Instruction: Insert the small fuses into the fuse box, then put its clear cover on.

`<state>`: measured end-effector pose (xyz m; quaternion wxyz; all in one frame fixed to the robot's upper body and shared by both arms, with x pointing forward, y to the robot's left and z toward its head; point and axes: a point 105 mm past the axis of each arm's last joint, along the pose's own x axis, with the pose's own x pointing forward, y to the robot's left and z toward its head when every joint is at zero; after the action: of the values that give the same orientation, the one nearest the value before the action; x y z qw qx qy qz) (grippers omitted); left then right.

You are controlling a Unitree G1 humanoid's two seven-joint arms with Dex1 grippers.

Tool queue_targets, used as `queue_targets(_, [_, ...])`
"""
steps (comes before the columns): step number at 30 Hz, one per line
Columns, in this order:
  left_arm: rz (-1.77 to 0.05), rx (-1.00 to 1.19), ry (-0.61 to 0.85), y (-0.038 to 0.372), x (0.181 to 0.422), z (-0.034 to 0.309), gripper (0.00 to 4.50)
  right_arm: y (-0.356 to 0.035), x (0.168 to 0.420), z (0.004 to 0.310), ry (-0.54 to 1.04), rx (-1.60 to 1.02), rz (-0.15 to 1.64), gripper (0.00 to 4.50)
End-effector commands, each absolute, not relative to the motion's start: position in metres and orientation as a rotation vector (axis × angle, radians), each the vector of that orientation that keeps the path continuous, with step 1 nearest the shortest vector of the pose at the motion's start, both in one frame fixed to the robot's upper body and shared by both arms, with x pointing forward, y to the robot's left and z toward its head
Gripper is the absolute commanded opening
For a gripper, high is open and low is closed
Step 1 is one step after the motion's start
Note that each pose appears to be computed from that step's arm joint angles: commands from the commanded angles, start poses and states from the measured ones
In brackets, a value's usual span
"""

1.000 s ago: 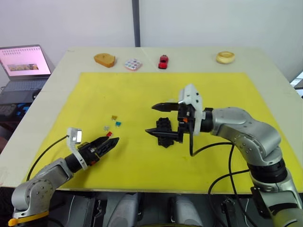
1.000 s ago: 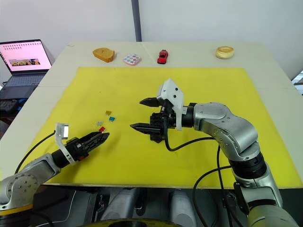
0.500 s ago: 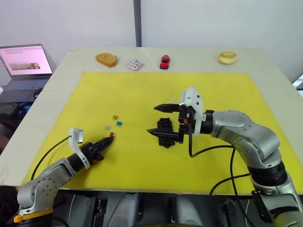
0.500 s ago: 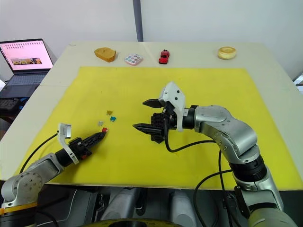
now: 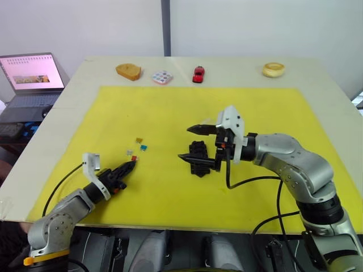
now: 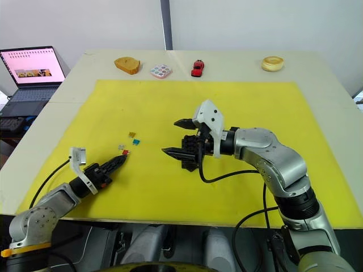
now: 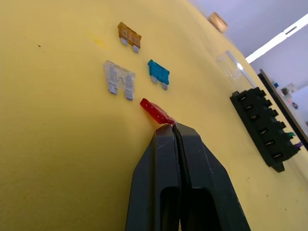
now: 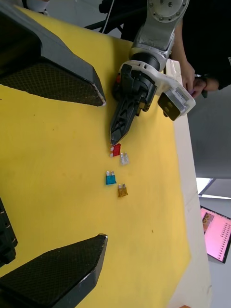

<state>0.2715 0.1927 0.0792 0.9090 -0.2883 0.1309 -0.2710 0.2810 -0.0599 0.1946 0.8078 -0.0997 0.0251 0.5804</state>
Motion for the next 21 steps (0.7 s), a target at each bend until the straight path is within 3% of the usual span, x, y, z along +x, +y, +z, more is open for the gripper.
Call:
queue_targets(1, [-0.511, -0.600, 0.287, 0.201, 0.268, 0.072, 0.03, -0.058, 0.280, 0.204, 0.000, -0.223, 1.249, 4.50])
queue_targets(2, [-0.513, -0.601, 0.289, 0.201, 0.267, 0.072, 0.53, -0.058, 0.280, 0.204, 0.000, -0.223, 1.249, 4.50])
queue_targets(3, [-0.509, -0.595, 0.296, 0.201, 0.266, 0.070, 0.67, -0.058, 0.281, 0.204, -0.001, -0.224, 1.249, 4.50])
queue_targets(6, [-0.483, -0.596, 0.300, 0.203, 0.266, 0.066, 2.12, -0.058, 0.282, 0.204, -0.002, -0.224, 1.249, 4.50])
queue_targets(21, [-0.356, -0.713, 0.216, 0.213, 0.283, 0.071, 2.12, -0.056, 0.281, 0.206, -0.009, -0.225, 1.253, 4.50])
